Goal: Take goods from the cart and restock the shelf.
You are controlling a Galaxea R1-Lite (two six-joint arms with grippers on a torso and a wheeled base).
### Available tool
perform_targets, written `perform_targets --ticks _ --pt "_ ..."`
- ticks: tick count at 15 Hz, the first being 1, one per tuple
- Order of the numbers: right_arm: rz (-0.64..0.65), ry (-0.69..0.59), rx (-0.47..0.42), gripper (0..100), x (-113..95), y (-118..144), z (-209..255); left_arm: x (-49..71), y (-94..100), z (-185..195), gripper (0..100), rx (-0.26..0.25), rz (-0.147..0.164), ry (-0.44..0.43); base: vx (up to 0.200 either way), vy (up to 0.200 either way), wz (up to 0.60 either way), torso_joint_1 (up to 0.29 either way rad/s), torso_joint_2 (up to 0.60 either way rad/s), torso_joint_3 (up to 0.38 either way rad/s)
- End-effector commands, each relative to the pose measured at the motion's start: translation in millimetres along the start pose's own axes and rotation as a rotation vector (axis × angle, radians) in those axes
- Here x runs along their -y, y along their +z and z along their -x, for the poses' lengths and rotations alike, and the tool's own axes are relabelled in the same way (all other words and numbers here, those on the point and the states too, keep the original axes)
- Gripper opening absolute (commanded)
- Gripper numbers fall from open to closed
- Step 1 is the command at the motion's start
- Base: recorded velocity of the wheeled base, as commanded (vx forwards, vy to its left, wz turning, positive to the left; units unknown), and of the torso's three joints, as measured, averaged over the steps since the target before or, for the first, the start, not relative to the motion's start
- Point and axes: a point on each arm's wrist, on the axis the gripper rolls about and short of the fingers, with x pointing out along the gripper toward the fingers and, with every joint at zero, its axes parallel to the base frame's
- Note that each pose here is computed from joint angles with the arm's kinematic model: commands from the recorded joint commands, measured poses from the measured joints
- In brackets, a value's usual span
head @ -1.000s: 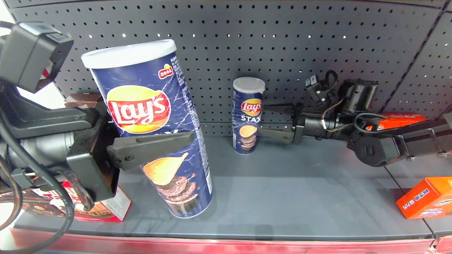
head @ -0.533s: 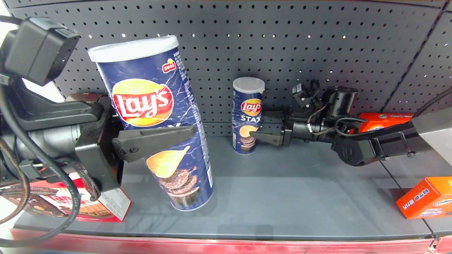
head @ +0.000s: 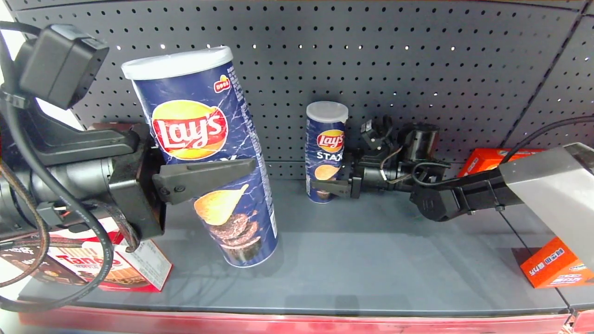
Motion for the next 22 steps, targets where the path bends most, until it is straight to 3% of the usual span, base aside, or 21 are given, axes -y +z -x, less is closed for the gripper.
perform_targets --ticks 1,7,9,10,18,22 --pt "-0.006 0.007 -0.002 100 3.0 -9.1 -7.2 -0.1 -0.7 0.5 0 -0.001 0.001 0.002 0.0 0.0 0.0 0.0 0.0 0.0" --pt "-0.01 -0.024 -0.009 100 6.2 -18.5 -15.5 -0.5 0.3 0.1 0 0.001 0.001 0.004 0.0 0.0 0.0 0.0 0.0 0.0" --pt "-0.009 -0.026 -0.008 100 6.2 -19.3 -16.4 0.1 0.1 0.8 0 0.001 0.021 0.005 0.0 0.0 0.0 0.0 0.0 0.0" --pt "-0.016 -0.023 -0.01 0 4.5 -19.0 -17.9 0.1 0.0 1.4 0 0.001 0.021 0.009 0.0 0.0 0.0 0.0 0.0 0.0" --pt "0.007 -0.021 0.011 0 -2.2 2.7 -12.7 0.4 -1.7 1.8 0 -0.003 0.024 0.01 0.0 0.0 0.0 0.0 0.0 0.0" --pt "0.032 -0.119 0.024 0 -24.1 35.0 -9.5 1.0 -2.1 2.5 0 -0.004 0.025 0.01 0.0 0.0 0.0 0.0 0.0 0.0"
